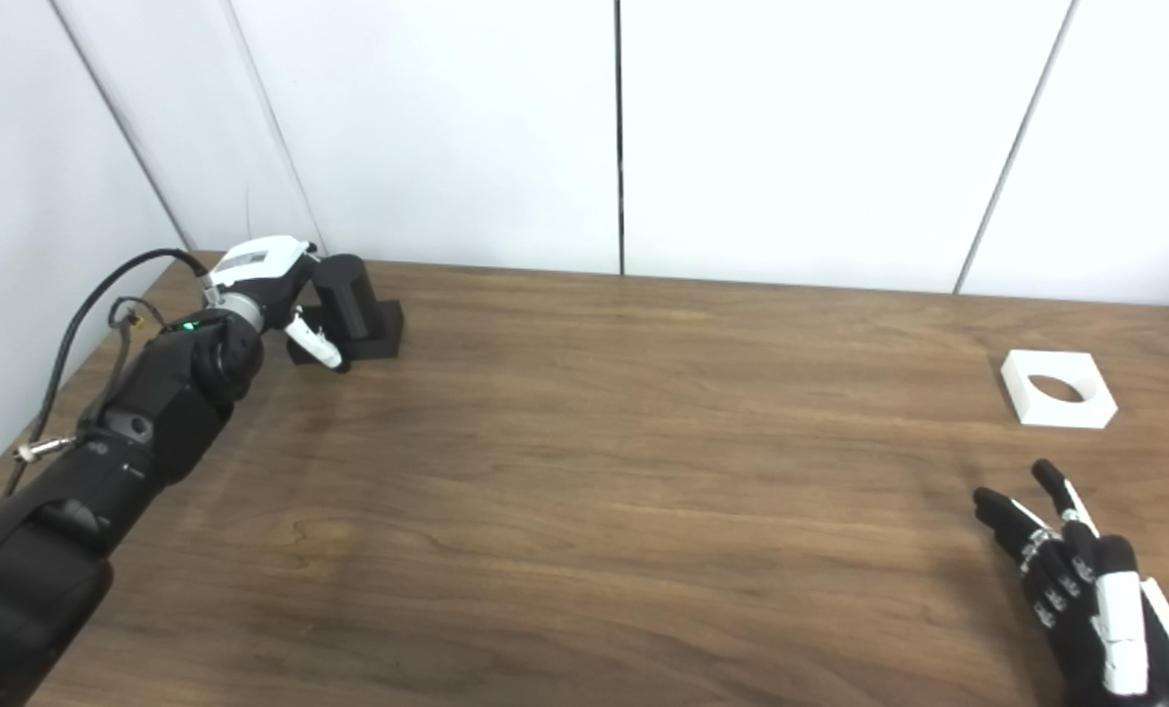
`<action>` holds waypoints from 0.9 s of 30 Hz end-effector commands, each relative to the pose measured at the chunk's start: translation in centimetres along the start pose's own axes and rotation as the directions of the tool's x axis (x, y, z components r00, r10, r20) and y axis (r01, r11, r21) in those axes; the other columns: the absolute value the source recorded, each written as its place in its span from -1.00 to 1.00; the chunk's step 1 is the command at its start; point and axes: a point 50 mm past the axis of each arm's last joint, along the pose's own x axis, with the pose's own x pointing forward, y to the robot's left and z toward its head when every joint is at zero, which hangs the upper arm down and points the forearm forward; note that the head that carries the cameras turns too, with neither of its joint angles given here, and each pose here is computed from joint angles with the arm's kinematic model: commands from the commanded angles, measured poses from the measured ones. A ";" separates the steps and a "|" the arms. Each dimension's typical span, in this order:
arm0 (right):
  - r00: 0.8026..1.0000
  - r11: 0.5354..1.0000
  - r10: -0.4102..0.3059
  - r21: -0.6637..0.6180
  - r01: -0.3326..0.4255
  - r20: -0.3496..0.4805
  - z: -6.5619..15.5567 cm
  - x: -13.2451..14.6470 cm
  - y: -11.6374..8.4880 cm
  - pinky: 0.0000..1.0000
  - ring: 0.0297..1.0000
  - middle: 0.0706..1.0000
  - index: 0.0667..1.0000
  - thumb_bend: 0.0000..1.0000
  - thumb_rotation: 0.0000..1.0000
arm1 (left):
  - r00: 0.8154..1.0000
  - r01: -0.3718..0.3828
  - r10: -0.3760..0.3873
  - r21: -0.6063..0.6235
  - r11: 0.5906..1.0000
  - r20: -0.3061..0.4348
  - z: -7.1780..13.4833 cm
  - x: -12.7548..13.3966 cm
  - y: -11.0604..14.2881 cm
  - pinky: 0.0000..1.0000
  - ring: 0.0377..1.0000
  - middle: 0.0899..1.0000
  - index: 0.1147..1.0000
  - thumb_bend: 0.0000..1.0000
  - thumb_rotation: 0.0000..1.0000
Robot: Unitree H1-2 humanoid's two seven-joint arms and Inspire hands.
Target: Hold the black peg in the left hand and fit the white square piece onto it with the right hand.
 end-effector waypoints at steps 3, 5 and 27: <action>0.999 1.000 0.000 -0.029 0.002 0.049 1.1 0.4 -1.0 0.99 0.77 0.63 0.96 0.38 1.00 | 0.995 -0.103 0.103 0.033 0.994 0.001 -0.5 0.6 2.5 1.00 1.00 0.76 -0.16 0.06 -0.89; 0.999 1.000 0.002 -0.025 -0.001 0.051 1.1 0.4 -1.0 1.00 0.77 0.63 0.96 0.37 1.00 | 0.995 -0.103 0.103 0.027 0.994 -0.001 -0.5 0.6 2.4 1.00 1.00 0.73 -0.16 0.05 -0.89; 0.998 1.000 0.000 -0.021 0.002 0.059 1.2 0.5 -0.2 1.00 0.78 0.63 0.91 0.36 1.00 | 1.000 0.023 -0.024 -0.066 0.998 -0.009 0.6 -1.8 2.5 1.00 1.00 0.89 -0.16 0.05 -0.90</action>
